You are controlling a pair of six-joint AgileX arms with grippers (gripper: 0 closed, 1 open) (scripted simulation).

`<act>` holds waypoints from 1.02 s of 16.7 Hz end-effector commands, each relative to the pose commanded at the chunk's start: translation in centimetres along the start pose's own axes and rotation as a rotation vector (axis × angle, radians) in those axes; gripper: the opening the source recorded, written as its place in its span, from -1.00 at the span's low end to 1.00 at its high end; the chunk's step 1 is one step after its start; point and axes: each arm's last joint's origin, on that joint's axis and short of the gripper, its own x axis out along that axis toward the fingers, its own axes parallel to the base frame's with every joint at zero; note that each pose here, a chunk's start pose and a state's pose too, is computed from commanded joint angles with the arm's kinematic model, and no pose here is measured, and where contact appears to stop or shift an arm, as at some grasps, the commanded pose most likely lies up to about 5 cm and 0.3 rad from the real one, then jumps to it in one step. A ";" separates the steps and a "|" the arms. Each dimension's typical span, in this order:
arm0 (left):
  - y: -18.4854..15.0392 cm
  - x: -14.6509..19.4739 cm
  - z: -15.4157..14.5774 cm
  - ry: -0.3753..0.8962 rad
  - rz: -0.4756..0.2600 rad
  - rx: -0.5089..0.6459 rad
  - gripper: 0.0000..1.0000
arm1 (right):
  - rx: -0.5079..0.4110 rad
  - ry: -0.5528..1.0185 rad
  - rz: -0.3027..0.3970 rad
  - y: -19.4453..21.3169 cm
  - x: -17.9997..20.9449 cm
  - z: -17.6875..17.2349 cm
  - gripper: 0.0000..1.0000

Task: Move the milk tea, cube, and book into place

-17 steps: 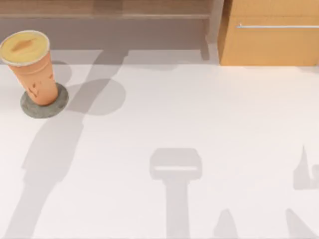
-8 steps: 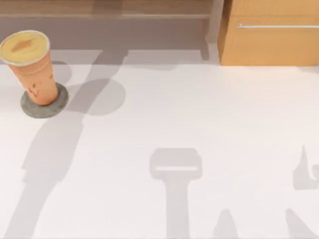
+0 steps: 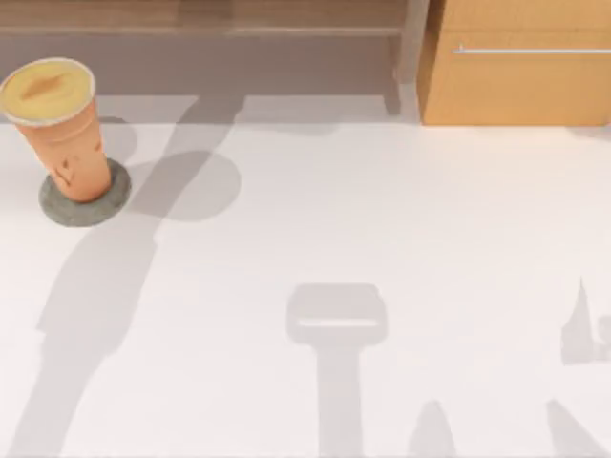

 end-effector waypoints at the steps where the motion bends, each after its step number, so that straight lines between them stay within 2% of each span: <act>1: 0.0 -0.5 0.1 -0.002 -0.002 -0.001 1.00 | 0.000 0.000 0.000 0.0 0.0 0.0 1.00; 5: -0.1 -2.0 0.0 -0.004 -0.004 0.001 1.00 | 0.000 0.000 0.000 0.0 0.0 0.0 1.00; 11: 0.5 -2.2 0.0 0.005 -0.002 0.002 1.00 | 0.000 0.000 0.000 0.0 0.0 0.0 1.00; 14: 2.1 -4.0 0.4 0.017 0.002 0.004 1.00 | 0.000 0.000 0.000 0.0 0.0 0.0 1.00; 17: 4.7 -7.4 1.0 0.019 0.006 0.002 1.00 | 0.000 0.000 0.000 0.0 0.0 0.0 1.00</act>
